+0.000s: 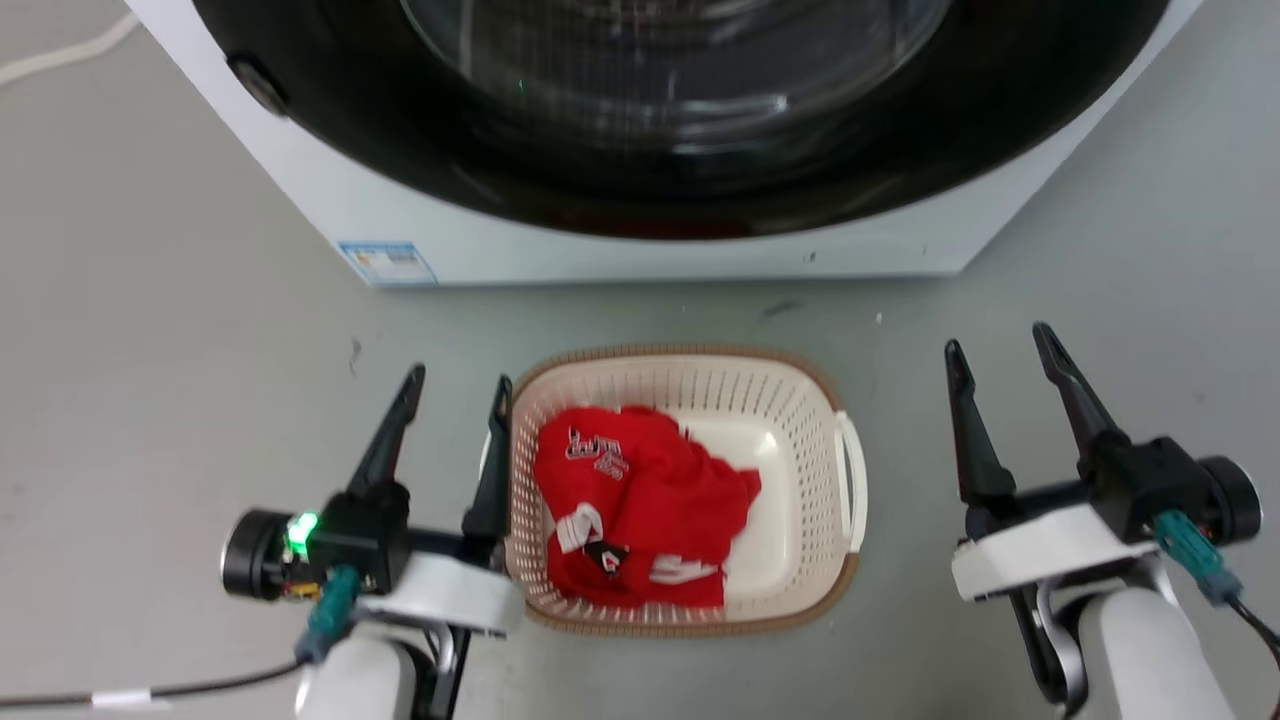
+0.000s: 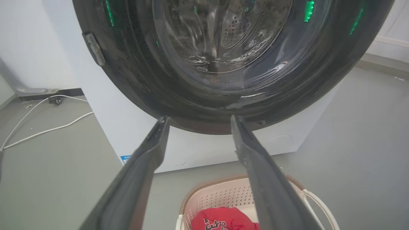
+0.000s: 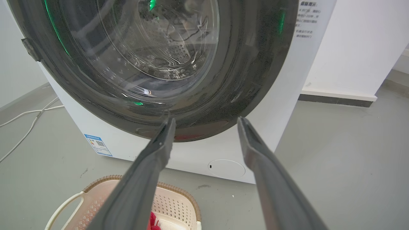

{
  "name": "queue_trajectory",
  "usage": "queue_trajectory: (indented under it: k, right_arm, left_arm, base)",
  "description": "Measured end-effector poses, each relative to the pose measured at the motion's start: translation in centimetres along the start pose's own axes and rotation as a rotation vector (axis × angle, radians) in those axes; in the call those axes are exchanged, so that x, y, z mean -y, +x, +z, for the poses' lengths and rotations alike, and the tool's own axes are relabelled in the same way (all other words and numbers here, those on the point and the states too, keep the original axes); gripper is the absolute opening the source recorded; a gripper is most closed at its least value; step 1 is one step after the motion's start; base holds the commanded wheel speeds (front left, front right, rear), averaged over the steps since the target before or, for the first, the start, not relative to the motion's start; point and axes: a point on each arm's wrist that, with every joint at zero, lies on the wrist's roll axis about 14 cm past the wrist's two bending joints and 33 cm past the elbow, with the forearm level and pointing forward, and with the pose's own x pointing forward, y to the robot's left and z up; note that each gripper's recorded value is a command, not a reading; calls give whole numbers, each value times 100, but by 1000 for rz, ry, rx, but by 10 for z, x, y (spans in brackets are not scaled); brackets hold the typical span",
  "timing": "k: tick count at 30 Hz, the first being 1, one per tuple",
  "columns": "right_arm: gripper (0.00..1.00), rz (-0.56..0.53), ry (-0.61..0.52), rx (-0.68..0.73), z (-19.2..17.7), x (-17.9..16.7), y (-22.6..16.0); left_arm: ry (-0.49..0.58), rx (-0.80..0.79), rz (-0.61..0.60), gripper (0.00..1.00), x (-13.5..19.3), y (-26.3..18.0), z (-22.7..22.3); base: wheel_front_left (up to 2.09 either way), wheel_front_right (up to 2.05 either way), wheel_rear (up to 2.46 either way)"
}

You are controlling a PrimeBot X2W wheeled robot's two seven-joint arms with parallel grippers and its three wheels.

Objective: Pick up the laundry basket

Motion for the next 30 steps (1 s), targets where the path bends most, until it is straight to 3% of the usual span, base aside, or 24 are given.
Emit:
queue_trajectory:
  k: [6, 11, 17, 23, 25, 30]
  right_arm:
    - [100, 40, -21, -140, -60, -5, 31]
    - [100, 49, 17, -268, -115, -6, 47]
    - [100, 57, 21, -508, -194, -4, 41]
    - [100, 63, 56, -704, -248, -6, 32]
    - [100, 58, 87, -821, -272, -7, 27]
    - [100, 94, 101, -921, -292, -19, 30]
  left_arm:
    - [-8, -122, 8, 100, -18, 32, -56]
    - [10, -308, 14, 100, -36, 39, -127]
    - [21, -518, -5, 100, -48, 36, -201]
    - [14, -645, -34, 100, -49, 33, -246]
    - [-39, -714, -9, 100, -50, 29, -267]
    - [-21, -830, -43, 100, -48, 22, -291]
  base:
    - [0, 0, 0]
    - [0, 0, 0]
    - [0, 0, 0]
    - [0, 0, 0]
    - [0, 0, 0]
    - [0, 0, 0]
